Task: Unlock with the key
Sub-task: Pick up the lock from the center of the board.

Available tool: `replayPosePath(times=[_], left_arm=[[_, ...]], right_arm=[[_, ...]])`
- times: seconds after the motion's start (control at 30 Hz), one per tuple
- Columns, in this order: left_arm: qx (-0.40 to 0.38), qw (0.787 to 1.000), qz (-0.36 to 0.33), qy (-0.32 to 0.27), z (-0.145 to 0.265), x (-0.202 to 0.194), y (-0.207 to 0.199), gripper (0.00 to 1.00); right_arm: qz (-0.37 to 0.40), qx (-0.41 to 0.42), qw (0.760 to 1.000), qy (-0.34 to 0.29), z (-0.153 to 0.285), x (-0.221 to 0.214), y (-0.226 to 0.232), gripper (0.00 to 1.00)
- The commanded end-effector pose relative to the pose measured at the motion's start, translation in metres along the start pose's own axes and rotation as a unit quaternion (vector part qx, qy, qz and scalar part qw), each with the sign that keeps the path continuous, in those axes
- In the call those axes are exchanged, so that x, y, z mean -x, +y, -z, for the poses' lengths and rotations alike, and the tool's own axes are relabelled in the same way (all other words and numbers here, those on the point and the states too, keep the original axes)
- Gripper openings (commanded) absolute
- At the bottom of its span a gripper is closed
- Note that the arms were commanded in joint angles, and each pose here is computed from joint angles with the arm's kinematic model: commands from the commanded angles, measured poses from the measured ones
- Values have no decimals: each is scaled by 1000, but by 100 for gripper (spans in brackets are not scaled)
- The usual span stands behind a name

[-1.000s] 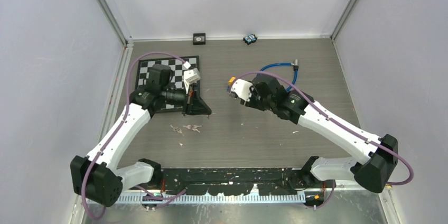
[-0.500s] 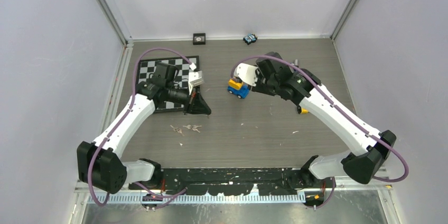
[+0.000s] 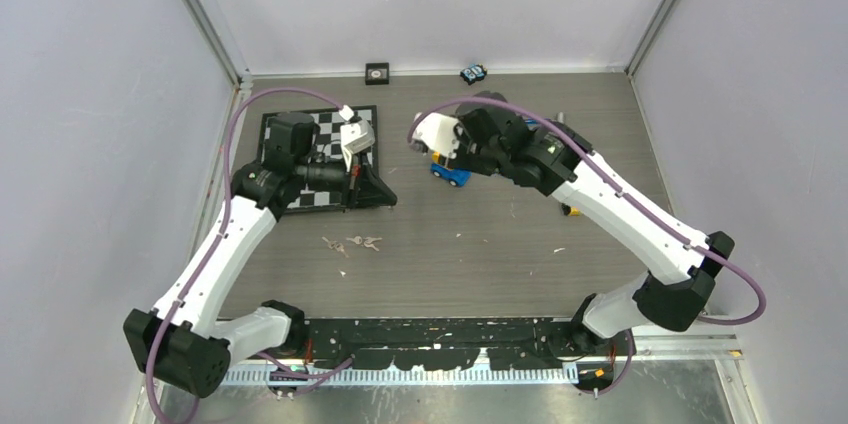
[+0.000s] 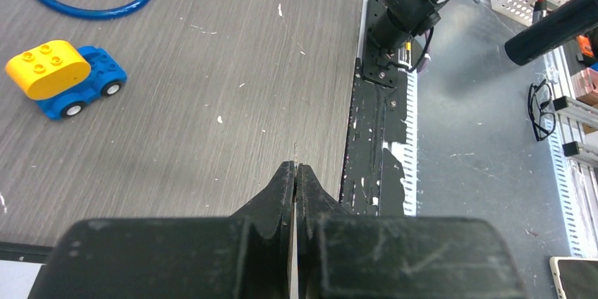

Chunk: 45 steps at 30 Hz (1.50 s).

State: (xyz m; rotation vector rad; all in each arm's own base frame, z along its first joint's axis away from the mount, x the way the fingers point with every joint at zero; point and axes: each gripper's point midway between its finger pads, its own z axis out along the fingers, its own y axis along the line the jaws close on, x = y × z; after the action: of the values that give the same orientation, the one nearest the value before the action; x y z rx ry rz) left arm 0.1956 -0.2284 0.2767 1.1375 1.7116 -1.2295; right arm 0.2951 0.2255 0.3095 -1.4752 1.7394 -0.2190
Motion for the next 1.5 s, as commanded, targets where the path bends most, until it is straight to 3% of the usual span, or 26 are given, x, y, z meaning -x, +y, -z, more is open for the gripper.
replayPosePath(times=[0.0, 0.33, 0.57, 0.9, 1.23, 1.47], left_arm=[[26, 1000, -14, -9, 13, 17, -11, 0], [55, 998, 25, -20, 24, 17, -27, 0], [47, 999, 10, -15, 33, 17, -45, 0], [-3, 1000, 9, -6, 37, 21, -68, 0], [-35, 997, 68, -21, 20, 32, -61, 0], [-62, 996, 62, -15, 14, 27, -67, 0]], right_arm=[[45, -40, 998, -20, 13, 31, -5, 0], [88, -46, 988, -120, 43, 99, 35, 0], [142, -73, 963, -215, 65, 124, 76, 0], [130, -87, 950, -271, 70, 108, 88, 0], [136, -102, 940, -295, 65, 106, 95, 0], [153, -132, 926, -320, 60, 104, 99, 0]])
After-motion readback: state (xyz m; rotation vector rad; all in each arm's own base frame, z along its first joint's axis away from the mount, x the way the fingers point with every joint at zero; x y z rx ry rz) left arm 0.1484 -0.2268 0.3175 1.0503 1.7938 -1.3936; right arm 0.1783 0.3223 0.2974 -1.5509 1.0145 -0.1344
